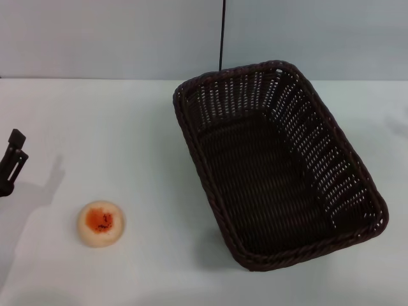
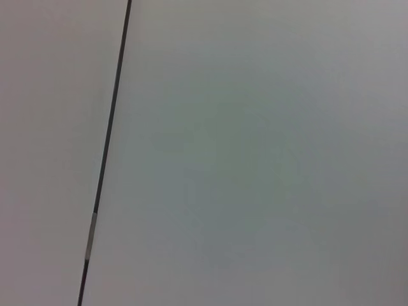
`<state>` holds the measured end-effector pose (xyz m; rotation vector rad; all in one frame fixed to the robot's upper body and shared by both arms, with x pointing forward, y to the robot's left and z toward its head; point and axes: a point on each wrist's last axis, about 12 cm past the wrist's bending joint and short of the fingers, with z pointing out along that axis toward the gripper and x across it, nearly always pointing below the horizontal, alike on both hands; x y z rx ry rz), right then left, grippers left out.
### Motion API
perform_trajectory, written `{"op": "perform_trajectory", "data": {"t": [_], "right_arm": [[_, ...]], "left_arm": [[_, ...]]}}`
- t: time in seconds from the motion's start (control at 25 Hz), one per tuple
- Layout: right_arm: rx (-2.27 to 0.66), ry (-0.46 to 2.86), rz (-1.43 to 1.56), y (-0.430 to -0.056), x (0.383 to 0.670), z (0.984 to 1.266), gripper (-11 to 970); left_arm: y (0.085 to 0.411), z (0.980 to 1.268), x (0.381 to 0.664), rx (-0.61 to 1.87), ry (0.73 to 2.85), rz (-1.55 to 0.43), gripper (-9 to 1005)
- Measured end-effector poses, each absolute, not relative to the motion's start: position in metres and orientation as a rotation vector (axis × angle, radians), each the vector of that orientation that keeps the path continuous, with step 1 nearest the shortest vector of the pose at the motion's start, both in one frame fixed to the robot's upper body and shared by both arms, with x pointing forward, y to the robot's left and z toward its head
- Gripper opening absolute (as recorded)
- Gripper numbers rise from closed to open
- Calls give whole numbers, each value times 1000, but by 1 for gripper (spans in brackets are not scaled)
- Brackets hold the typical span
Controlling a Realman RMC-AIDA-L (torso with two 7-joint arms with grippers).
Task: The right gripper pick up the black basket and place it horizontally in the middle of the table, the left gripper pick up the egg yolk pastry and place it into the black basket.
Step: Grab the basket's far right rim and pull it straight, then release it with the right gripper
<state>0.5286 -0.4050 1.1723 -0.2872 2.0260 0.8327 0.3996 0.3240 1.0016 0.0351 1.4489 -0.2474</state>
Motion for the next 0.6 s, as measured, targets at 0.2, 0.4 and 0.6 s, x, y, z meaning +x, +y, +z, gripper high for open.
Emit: {"op": "perform_trajectory", "data": {"t": [0.2, 0.4, 0.6], "right_arm": [[-348, 2337, 848, -379, 563, 1189, 631], [-399, 2500, 809, -350, 586, 1199, 622], [-458, 2531, 821, -323, 598, 1195, 613]], "left_arm": [[323, 1002, 400, 36, 1442, -245, 813], [322, 1002, 398, 33, 1441, -250, 813], [323, 1001, 395, 28, 1449, -240, 813]]}}
